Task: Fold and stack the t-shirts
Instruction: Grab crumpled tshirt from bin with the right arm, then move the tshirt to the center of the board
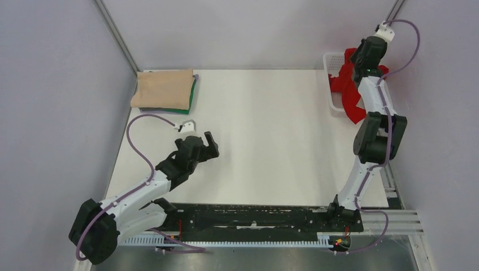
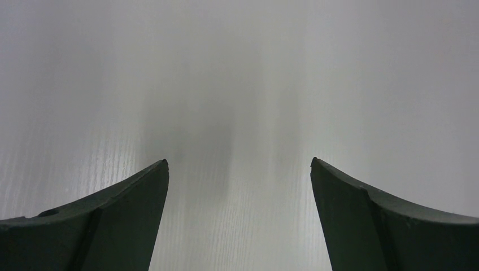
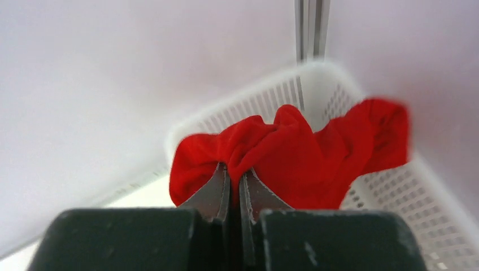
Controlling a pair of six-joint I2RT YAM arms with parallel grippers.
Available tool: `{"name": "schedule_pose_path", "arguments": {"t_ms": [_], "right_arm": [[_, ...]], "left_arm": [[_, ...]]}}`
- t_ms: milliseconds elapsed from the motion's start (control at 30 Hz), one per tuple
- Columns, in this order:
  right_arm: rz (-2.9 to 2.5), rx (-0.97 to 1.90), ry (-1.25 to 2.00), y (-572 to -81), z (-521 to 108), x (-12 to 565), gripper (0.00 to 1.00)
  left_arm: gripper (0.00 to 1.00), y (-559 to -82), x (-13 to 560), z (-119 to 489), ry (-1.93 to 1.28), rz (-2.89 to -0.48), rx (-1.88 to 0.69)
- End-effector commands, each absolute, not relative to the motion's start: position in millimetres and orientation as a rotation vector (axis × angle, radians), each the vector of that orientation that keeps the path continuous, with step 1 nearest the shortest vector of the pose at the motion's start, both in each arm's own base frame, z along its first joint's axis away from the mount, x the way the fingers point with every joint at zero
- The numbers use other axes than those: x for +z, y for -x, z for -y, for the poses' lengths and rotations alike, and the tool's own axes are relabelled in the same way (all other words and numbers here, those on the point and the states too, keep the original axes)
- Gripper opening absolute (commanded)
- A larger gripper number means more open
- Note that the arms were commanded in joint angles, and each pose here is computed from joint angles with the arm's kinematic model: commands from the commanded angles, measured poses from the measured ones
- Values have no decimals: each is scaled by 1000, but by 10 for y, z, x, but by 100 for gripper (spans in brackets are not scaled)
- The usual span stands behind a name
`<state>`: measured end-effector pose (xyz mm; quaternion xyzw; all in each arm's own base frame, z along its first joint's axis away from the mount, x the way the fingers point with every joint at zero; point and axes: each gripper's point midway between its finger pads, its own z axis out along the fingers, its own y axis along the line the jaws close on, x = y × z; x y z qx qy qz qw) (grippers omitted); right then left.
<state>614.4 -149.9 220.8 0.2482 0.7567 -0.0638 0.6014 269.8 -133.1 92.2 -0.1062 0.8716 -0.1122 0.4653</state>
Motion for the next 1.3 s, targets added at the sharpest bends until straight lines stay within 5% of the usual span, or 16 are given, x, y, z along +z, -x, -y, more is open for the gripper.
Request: {"name": "schedule_pose_path", "arguments": {"t_ms": [0,333,500,833,967,1133,1233,1267], "right_arm": [[-1440,-90,-385,-5648,1268,4039,0],[-1233,244,35,-4576,-172,5473,0],[-1148,468,238,-4021,-1090,5752,0],[-1229,828,505,-3536,-2260,5112,0],[-1440,712,483,-3711,-2148,4090,1],[-1852,282,182,-3865,-1342,2151,21],[-1980,33,48,-3819,-893,1629,88],[-1988,-24,17,-3811,-795,1605,98]], "left_arm": [[100,-2703,1154,1265,356,-2049,-319],[100,-2504,1222,950,479,-2040,-233],[100,-2382,1225,828,538,-2063,-195],[100,-2089,1242,524,601,-2103,-84],[100,-2051,1218,526,639,-2079,-137],[100,-2078,1253,593,605,-2079,-174],[100,-2109,1243,676,564,-2110,-185],[100,-2121,1238,738,547,-2127,-208]]}}
